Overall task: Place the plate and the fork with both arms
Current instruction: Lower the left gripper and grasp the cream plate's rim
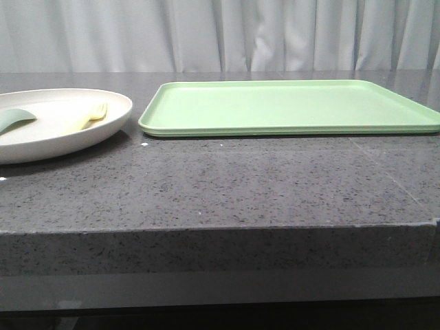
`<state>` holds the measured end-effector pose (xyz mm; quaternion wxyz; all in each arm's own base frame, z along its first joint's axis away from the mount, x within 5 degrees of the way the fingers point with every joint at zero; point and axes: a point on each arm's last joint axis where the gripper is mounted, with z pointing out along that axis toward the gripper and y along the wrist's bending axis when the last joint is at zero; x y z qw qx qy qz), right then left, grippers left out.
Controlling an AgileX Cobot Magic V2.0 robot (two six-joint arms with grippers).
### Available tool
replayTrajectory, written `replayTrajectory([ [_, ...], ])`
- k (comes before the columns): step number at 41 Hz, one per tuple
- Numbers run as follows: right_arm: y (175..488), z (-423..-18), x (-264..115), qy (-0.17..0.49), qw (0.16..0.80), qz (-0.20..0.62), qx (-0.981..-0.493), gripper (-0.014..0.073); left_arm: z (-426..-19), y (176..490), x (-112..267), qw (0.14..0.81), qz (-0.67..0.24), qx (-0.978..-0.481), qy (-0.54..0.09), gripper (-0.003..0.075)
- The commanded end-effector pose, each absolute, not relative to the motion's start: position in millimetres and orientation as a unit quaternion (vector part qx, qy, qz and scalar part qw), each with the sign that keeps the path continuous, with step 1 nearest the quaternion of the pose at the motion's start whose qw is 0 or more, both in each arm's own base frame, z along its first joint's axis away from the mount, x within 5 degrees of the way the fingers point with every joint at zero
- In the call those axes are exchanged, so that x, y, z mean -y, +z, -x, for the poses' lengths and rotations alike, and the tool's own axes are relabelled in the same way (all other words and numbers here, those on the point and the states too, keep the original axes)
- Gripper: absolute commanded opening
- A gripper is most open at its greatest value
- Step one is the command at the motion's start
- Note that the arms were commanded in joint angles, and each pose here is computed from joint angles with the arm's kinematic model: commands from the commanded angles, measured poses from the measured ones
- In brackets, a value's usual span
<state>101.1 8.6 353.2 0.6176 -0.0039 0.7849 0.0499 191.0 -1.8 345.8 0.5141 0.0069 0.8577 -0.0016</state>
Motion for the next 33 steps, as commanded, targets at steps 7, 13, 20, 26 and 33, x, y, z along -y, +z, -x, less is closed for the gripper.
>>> replayTrajectory([
  [7, 367.4, -102.5, -8.0, 0.045, 0.649, 0.007, -0.759, 0.0547, -254.8, 352.2, -1.0, 0.435, -0.015, -0.900, 0.021, 0.0673],
  [13, 366.8, -102.4, -8.0, 0.045, 0.647, 0.007, -0.761, 0.0547, -284.1, 344.0, -1.6, 0.386, -0.017, -0.922, 0.026, 0.0673],
  [20, 366.7, -102.4, -8.0, 0.045, 0.646, 0.007, -0.762, 0.0547, -309.6, 325.1, -1.2, 0.341, -0.016, -0.940, 0.023, 0.0673],
  [26, 366.7, -102.4, -8.0, 0.045, 0.646, 0.007, -0.762, 0.0547, -321.2, 307.0, -3.1, 0.313, -0.009, -0.949, 0.021, 0.0671],
  [33, 366.7, -102.4, -8.0, 0.045, 0.646, 0.007, -0.762, 0.0547, -328.3, 293.5, -1.4, 0.293, -0.001, -0.956, 0.007, 0.0671],
])
